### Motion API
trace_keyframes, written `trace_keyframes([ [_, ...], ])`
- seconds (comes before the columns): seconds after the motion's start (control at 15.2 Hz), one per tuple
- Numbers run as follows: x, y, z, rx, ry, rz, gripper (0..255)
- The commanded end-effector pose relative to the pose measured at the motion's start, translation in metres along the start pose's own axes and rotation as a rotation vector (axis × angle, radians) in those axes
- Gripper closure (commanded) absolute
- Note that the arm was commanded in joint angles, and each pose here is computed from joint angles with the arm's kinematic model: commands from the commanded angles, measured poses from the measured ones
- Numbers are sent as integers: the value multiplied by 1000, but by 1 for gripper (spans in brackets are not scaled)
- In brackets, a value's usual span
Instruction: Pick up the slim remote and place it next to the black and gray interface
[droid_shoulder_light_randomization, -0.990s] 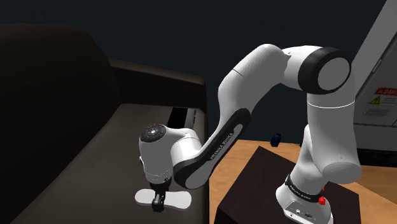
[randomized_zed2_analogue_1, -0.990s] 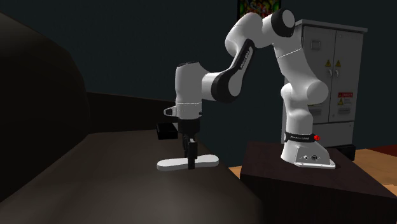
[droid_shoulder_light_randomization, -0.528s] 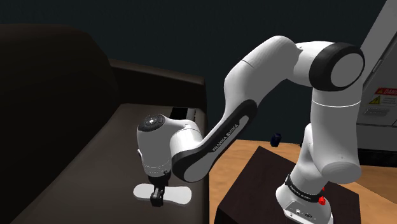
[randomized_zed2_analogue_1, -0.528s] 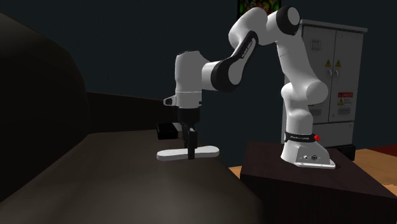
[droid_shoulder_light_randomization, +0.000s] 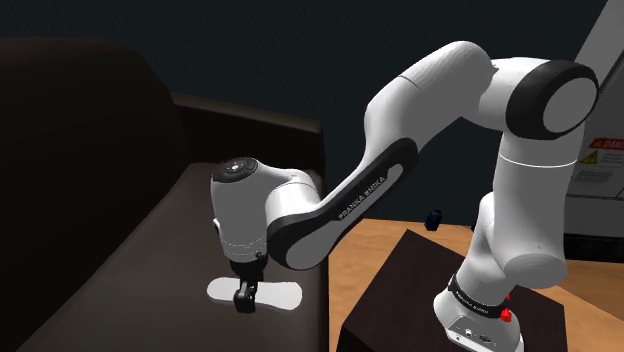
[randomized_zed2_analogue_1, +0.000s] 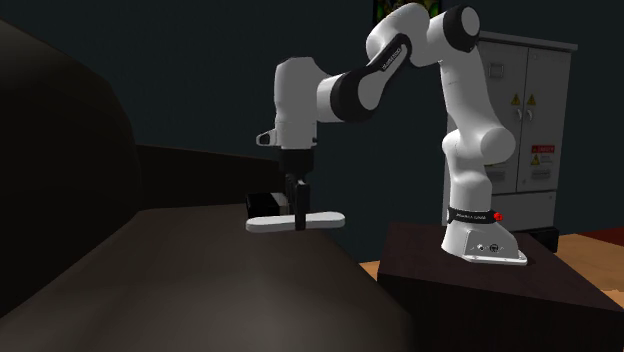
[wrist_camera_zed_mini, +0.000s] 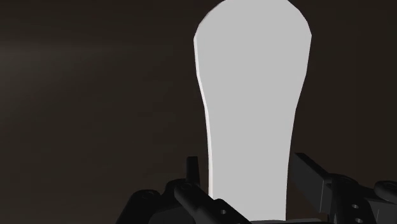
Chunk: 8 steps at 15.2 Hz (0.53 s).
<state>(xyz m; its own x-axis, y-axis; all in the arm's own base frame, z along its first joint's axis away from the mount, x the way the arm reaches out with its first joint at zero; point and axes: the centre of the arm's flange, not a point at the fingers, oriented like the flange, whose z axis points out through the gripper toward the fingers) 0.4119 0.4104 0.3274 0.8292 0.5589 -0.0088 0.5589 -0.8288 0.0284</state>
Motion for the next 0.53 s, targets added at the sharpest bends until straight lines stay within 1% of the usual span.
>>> trace_keyframes([
  [0.0,-1,1,-11,0,0,0,255],
  [0.2,-1,1,-24,0,0,0,255],
  [0.46,1,54,-23,0,0,0,255],
])
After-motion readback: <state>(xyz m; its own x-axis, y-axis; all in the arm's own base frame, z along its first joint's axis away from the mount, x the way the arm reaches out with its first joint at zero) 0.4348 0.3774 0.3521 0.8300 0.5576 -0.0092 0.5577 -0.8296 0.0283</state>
